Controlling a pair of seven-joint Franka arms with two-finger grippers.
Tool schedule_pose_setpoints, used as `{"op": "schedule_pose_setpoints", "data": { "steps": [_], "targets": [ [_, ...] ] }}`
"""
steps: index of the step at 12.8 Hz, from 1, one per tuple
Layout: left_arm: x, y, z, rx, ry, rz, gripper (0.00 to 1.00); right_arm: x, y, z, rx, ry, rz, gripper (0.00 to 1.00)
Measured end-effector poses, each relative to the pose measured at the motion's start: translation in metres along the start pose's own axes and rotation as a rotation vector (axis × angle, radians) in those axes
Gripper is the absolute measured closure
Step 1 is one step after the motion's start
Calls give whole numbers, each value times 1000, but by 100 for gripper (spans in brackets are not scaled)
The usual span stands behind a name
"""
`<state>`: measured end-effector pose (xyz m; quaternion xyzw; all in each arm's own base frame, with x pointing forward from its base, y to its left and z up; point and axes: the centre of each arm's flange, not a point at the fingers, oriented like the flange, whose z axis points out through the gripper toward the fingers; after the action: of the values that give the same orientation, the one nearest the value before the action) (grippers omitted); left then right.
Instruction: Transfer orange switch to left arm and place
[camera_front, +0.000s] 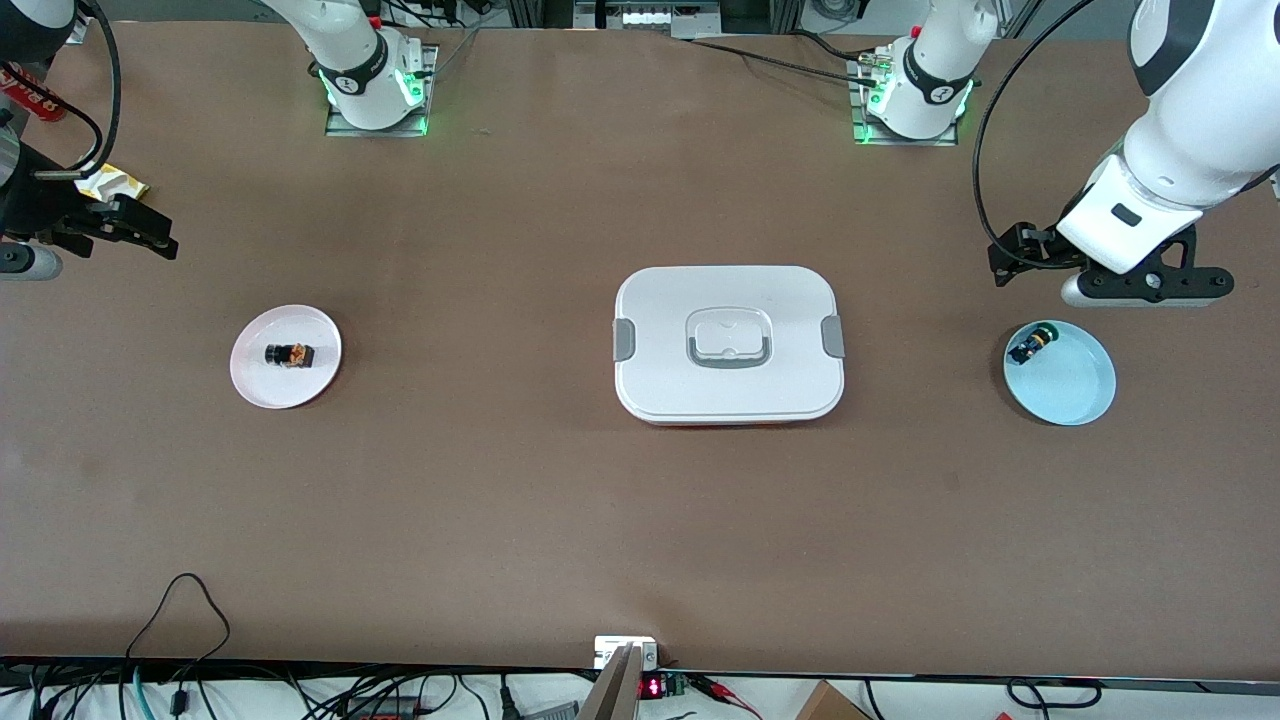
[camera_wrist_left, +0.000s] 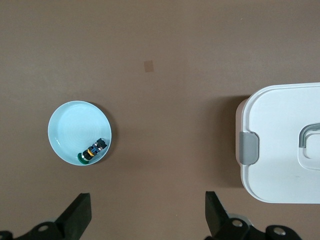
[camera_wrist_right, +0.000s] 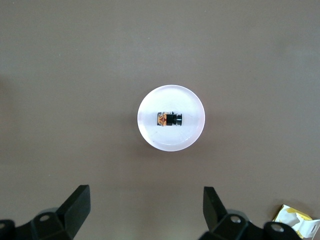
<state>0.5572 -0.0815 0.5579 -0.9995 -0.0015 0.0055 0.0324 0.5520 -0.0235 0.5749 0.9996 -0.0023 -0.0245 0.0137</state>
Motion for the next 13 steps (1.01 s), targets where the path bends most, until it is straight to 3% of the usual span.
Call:
{"op": "schedule_pose_setpoints", "data": {
  "steps": [13],
  "targets": [
    [0,0,0,0,0,0,0,4,-2,6,-1,-8,-4,0]
  ]
}}
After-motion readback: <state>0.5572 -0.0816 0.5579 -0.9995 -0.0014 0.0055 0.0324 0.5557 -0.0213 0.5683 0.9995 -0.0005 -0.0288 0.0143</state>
